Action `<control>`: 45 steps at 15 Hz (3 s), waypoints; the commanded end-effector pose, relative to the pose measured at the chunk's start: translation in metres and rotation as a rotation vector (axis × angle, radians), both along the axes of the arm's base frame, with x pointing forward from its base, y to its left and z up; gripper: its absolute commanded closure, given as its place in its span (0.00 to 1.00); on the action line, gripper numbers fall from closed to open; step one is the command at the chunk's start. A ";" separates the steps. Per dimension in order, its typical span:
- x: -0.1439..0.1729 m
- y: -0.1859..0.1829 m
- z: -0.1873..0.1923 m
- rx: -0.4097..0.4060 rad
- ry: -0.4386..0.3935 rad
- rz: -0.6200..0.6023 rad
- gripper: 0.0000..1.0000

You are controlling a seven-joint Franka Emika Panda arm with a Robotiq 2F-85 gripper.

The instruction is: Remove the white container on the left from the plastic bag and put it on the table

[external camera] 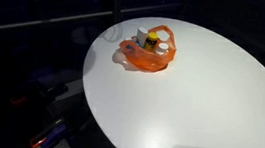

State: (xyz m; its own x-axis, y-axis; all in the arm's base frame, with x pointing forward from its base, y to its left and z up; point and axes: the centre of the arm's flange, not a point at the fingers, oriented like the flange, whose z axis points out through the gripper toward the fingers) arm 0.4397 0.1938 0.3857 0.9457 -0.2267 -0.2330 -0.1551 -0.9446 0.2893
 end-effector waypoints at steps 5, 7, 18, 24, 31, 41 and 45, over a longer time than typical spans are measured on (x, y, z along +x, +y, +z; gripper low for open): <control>0.000 0.000 0.000 0.000 0.000 0.000 0.00; 0.000 0.000 0.000 0.000 0.000 0.000 0.00; 0.022 0.007 0.016 -0.027 -0.005 -0.003 0.00; 0.046 -0.020 0.037 0.027 -0.076 -0.064 0.00; 0.067 -0.081 0.042 0.083 -0.180 -0.209 0.00; 0.089 -0.157 0.032 0.124 -0.315 -0.503 0.00; 0.101 -0.179 0.033 0.096 -0.346 -0.605 0.00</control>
State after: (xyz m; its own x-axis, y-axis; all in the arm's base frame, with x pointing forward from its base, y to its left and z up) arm 0.5350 0.0250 0.4166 0.7384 -0.6744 -0.0057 -0.6729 -0.7373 0.0599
